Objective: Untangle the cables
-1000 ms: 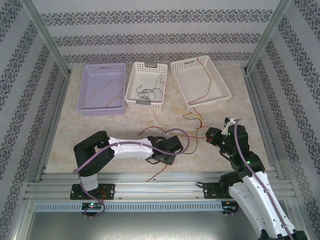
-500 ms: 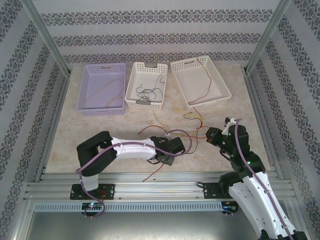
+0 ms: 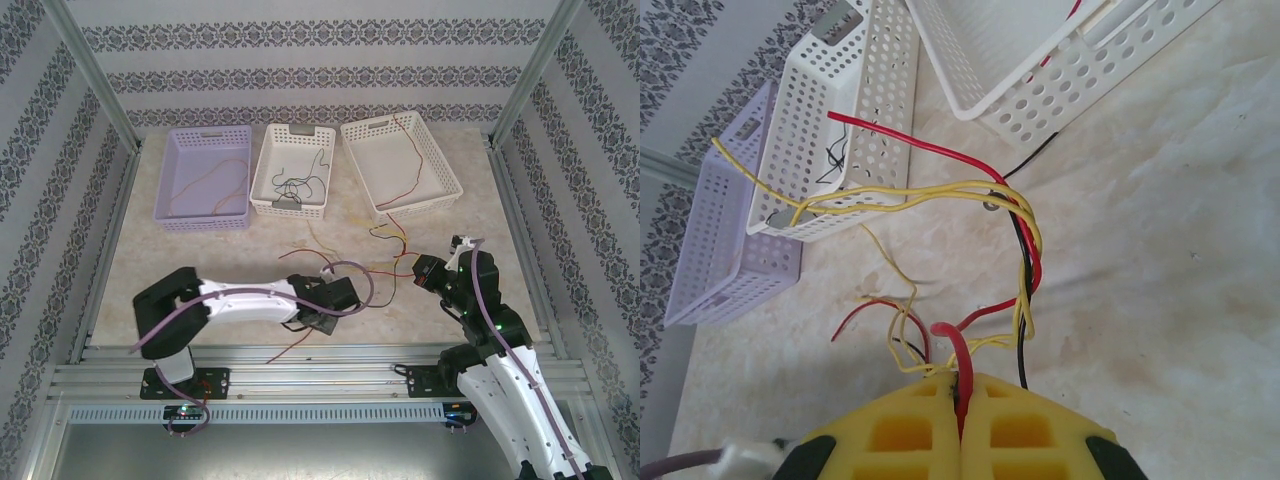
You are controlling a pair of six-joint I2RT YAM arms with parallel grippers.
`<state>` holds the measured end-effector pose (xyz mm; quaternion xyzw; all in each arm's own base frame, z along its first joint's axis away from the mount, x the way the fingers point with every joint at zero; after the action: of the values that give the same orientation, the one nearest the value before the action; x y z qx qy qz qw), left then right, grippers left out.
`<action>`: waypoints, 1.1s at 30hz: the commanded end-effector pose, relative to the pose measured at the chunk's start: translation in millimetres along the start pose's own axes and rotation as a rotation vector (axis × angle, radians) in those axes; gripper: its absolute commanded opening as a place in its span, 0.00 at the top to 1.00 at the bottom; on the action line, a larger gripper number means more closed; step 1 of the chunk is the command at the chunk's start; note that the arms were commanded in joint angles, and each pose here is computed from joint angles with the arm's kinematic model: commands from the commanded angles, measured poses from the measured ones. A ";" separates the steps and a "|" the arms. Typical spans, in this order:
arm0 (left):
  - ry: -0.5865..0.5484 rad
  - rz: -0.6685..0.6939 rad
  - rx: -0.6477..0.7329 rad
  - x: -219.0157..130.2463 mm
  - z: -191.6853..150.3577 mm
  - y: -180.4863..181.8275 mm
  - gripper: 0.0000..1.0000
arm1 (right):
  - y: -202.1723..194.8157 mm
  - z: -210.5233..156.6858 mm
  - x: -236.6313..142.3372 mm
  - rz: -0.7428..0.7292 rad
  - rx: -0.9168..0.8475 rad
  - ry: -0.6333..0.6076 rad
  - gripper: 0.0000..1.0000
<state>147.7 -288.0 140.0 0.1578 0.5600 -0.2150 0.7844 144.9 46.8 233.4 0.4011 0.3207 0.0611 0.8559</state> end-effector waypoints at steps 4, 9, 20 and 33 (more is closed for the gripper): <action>-0.204 -0.035 0.001 -89.9 4.9 19.9 1.00 | -9.7 -5.7 6.2 -0.006 -0.004 0.014 1.00; -0.368 -0.079 -0.002 -150.3 15.4 32.8 1.00 | -20.6 -12.9 11.7 -0.029 0.007 0.029 1.00; -0.679 -0.129 0.171 -262.2 113.7 22.6 1.00 | -41.1 -28.4 23.0 -0.066 0.039 0.068 1.00; -0.771 -0.344 0.087 -222.1 283.1 39.3 1.00 | -45.9 -37.1 18.9 -0.080 0.028 0.091 1.00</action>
<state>317.8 -357.7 452.5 0.0067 0.2121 -0.3896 0.8962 133.6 45.5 171.6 0.3956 0.3742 0.0350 0.8380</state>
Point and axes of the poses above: each hand's point on the last joint's axis, 136 mm out from that joint toward the fingers, its own x axis out along the fingers, its own y axis along the line the jaws close on, z = x × y, the point moved 10 cm from there along -x, back along the fingers, and after that the axes turned 8 degrees about x, right-handed, at the moved point
